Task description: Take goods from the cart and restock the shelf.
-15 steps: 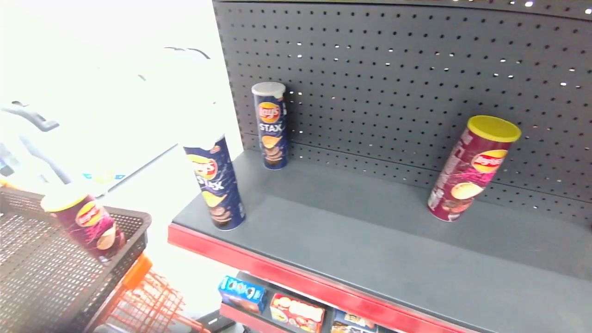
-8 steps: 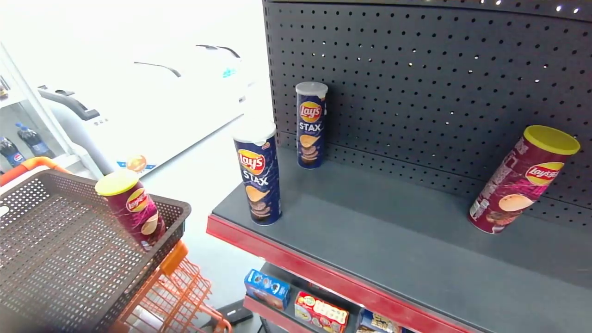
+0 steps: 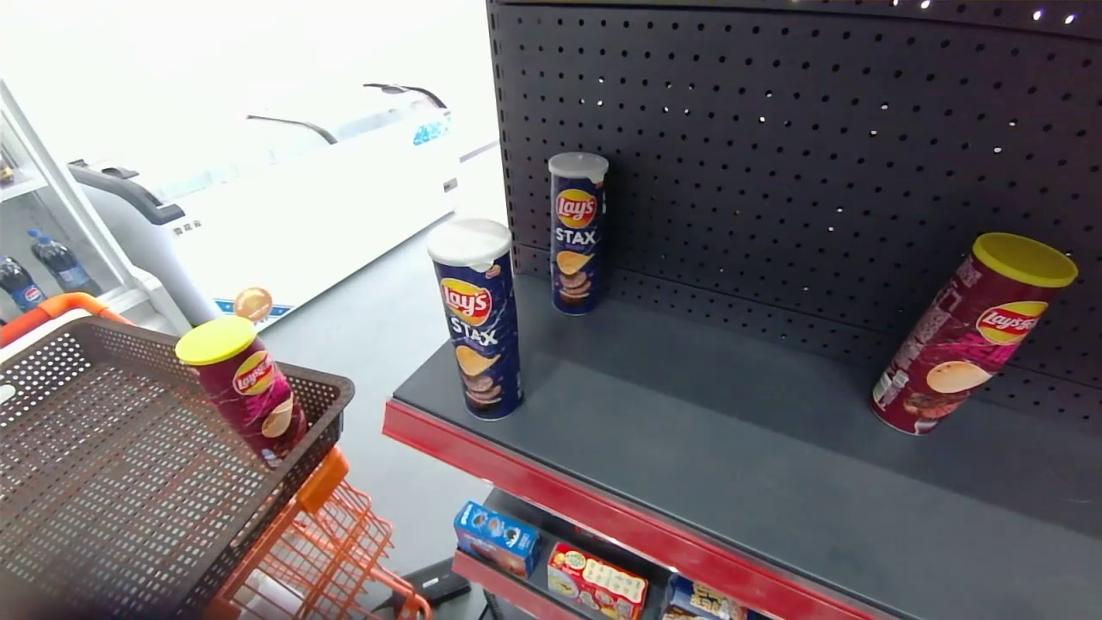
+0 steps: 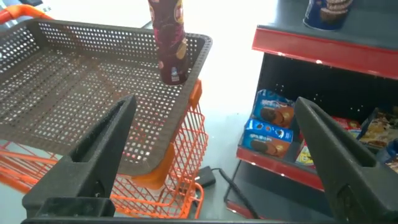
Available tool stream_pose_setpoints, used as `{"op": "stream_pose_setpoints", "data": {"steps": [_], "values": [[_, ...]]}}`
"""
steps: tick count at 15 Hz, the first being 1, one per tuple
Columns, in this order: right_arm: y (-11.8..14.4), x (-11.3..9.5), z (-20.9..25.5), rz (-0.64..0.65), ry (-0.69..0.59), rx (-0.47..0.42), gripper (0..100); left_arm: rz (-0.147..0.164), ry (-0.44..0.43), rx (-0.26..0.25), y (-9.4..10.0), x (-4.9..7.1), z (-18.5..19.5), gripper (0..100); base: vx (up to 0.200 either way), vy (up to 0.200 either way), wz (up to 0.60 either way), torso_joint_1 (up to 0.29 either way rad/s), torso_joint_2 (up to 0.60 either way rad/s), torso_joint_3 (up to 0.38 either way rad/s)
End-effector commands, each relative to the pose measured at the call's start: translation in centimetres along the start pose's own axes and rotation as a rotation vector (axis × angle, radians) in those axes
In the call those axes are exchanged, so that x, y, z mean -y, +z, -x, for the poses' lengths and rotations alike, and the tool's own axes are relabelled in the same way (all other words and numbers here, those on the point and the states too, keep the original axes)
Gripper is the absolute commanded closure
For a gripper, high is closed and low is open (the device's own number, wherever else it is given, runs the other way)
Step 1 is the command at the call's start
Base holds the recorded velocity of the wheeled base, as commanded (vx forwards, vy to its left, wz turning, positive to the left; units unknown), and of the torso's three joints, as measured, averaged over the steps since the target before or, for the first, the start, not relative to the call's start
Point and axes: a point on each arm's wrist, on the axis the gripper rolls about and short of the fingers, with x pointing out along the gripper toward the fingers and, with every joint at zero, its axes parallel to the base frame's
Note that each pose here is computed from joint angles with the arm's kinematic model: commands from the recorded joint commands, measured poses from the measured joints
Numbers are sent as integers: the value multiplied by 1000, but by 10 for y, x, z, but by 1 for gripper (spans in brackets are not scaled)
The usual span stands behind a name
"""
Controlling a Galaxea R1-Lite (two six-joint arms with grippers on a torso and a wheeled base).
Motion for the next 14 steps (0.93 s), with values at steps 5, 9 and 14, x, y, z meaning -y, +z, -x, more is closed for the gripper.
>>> {"op": "stream_pose_setpoints", "data": {"steps": [5, 9, 14], "values": [[0, 0, 0, 0, 1, -1, 0, -14, 141, -247, 69, -5, -45, 0, 0, 0, 0, 0, 0, 0], [0, 0, 0, 0, 2, -1, 0, 63, 235, -363, 83, -9, -79, 0, 0, 0, 0, 0, 0, 0], [0, 0, 0, 0, 1, -1, 0, 97, 220, -438, 79, -34, -157, 0, 0, 0, 0, 0, 0, 0]]}}
